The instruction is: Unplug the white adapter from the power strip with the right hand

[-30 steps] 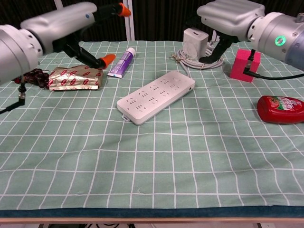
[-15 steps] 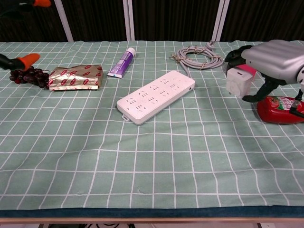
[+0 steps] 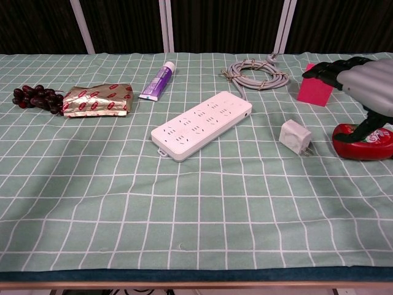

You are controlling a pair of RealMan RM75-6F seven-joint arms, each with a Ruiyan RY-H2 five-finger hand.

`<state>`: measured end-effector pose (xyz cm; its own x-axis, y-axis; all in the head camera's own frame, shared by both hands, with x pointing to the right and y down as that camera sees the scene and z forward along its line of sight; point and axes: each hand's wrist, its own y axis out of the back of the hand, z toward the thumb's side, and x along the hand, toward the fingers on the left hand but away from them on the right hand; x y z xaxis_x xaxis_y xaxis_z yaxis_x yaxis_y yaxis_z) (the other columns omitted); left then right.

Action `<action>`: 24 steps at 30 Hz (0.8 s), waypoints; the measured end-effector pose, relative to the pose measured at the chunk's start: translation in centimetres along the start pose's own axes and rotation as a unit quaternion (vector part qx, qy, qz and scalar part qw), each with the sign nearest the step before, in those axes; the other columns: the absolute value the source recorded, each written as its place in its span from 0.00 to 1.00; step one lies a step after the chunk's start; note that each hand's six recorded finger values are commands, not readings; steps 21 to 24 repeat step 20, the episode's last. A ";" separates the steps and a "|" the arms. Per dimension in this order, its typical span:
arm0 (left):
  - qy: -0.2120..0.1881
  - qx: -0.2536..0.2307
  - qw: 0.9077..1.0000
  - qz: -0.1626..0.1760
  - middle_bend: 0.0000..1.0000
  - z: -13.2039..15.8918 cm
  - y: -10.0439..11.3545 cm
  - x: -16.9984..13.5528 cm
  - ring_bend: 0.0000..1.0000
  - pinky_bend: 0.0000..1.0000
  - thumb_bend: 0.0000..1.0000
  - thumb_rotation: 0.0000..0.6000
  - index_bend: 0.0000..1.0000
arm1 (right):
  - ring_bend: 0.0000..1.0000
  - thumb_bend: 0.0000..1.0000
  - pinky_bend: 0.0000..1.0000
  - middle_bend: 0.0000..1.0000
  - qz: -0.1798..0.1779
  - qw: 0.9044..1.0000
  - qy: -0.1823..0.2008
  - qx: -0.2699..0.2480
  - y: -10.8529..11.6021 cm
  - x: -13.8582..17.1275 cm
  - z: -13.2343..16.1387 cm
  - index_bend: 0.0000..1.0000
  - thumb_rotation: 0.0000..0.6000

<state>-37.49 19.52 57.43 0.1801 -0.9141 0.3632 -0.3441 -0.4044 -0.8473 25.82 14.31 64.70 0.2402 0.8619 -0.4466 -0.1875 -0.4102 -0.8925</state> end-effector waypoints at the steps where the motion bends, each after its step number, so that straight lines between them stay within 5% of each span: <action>1: 0.002 0.003 1.000 0.003 0.00 -0.3 0.1 -0.3 0.00 0.06 0.24 1.00 0.08 | 0.00 0.31 0.04 0.00 -0.006 1.000 -0.003 -0.007 0.3 0.5 -0.4 0.00 1.00; 14: 0.029 0.070 0.997 0.017 0.00 -4.8 1.1 -4.2 0.00 0.01 0.11 1.00 0.00 | 0.00 0.22 0.00 0.00 -0.067 0.984 -0.075 -0.145 1.3 11.4 -9.2 0.00 1.00; 19: 0.043 0.089 0.995 0.018 0.00 -6.1 1.4 -5.3 0.00 0.00 0.07 1.00 0.00 | 0.00 0.17 0.00 0.00 -0.086 0.981 -0.106 -0.139 1.7 16.4 -12.9 0.00 1.00; 24: 0.046 0.090 0.995 0.020 0.00 -6.4 1.5 -5.4 0.00 0.00 0.06 1.00 0.00 | 0.00 0.17 0.00 0.00 -0.088 0.981 -0.108 -0.134 1.7 16.9 -13.3 0.00 1.00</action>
